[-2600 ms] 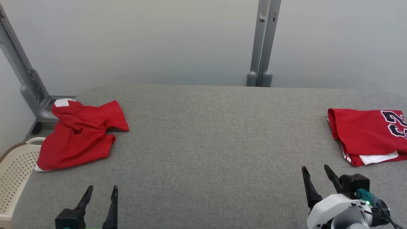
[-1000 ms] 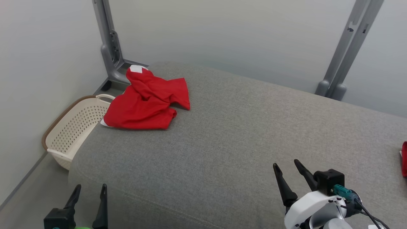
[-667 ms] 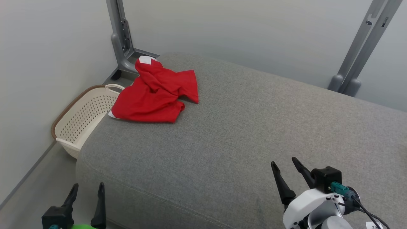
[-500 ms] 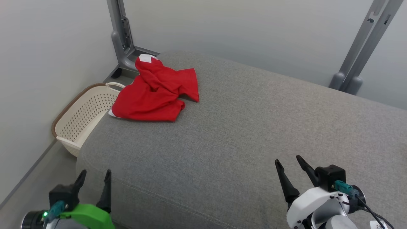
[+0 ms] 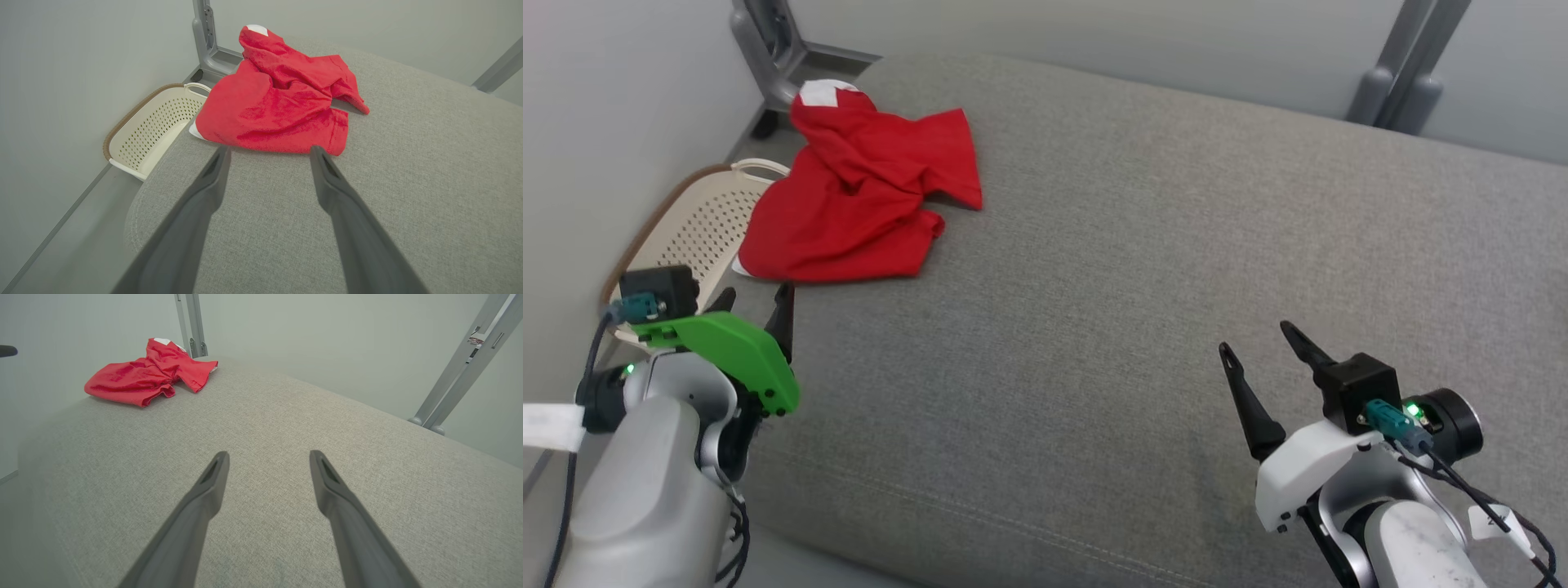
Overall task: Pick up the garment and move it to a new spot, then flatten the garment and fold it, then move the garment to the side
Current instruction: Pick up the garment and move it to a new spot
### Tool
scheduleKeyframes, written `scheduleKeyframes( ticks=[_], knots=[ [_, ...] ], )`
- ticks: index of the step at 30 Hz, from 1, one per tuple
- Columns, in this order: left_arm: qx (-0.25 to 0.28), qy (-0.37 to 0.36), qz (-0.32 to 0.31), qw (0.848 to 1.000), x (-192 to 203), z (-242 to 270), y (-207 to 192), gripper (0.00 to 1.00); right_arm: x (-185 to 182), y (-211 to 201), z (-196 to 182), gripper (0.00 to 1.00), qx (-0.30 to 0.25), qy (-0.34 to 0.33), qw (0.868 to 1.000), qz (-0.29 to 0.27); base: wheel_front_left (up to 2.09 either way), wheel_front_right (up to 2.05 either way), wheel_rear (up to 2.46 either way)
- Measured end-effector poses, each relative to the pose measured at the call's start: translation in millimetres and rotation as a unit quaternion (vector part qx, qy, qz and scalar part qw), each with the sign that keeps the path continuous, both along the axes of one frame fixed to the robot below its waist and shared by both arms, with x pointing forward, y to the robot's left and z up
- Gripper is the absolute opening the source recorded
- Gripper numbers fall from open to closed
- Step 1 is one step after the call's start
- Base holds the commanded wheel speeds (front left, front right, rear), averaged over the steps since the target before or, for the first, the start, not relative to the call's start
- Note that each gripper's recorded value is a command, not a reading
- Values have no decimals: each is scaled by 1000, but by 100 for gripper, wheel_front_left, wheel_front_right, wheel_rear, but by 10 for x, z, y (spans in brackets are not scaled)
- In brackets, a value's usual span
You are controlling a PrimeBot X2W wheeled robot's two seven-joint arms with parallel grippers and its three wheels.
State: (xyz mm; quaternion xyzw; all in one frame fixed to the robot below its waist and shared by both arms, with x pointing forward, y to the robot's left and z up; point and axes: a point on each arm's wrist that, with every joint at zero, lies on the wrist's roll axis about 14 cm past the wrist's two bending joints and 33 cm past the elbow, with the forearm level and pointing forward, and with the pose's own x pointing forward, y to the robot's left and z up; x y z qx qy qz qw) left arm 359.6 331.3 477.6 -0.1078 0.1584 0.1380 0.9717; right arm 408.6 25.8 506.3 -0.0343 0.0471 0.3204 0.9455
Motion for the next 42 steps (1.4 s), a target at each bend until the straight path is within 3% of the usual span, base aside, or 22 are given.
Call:
scheduleKeyframes(
  ticks=[6, 19, 25, 38, 39, 40, 41, 42],
  knots=[
    [5, 42, -26, 999, 488, -137, -30, 100, 162, -208, -66, 100, -22, 10, 999, -29, 0, 0, 0],
    [43, 157, -82, 983, 1156, -774, -186, 100, 295, -627, -603, 100, -58, 85, 993, -64, 0, 0, 0],
    [50, 201, -63, 976, 1177, -1039, -120, 100, 272, -667, -763, 100, -68, 109, 990, -59, 0, 0, 0],
    [82, 217, -41, 972, 1277, -1152, 28, 100, 145, -961, -737, 100, -100, 120, 985, -79, 0, 0, 0],
    [82, 220, -41, 971, 1285, -1176, 17, 87, 133, -981, -757, 100, -104, 123, 984, -79, 0, 0, 0],
    [82, 222, -41, 971, 1288, -1200, 12, 49, 132, -992, -763, 100, -106, 125, 983, -79, 0, 0, 0],
    [83, 222, -40, 971, 1302, -1209, 16, 0, 133, -999, -767, 100, -106, 126, 983, -80, 0, 0, 0],
    [86, 219, -38, 971, 1321, -1208, 25, 0, 138, -1001, -771, 100, -105, 126, 983, -80, 0, 0, 0]
  ],
)
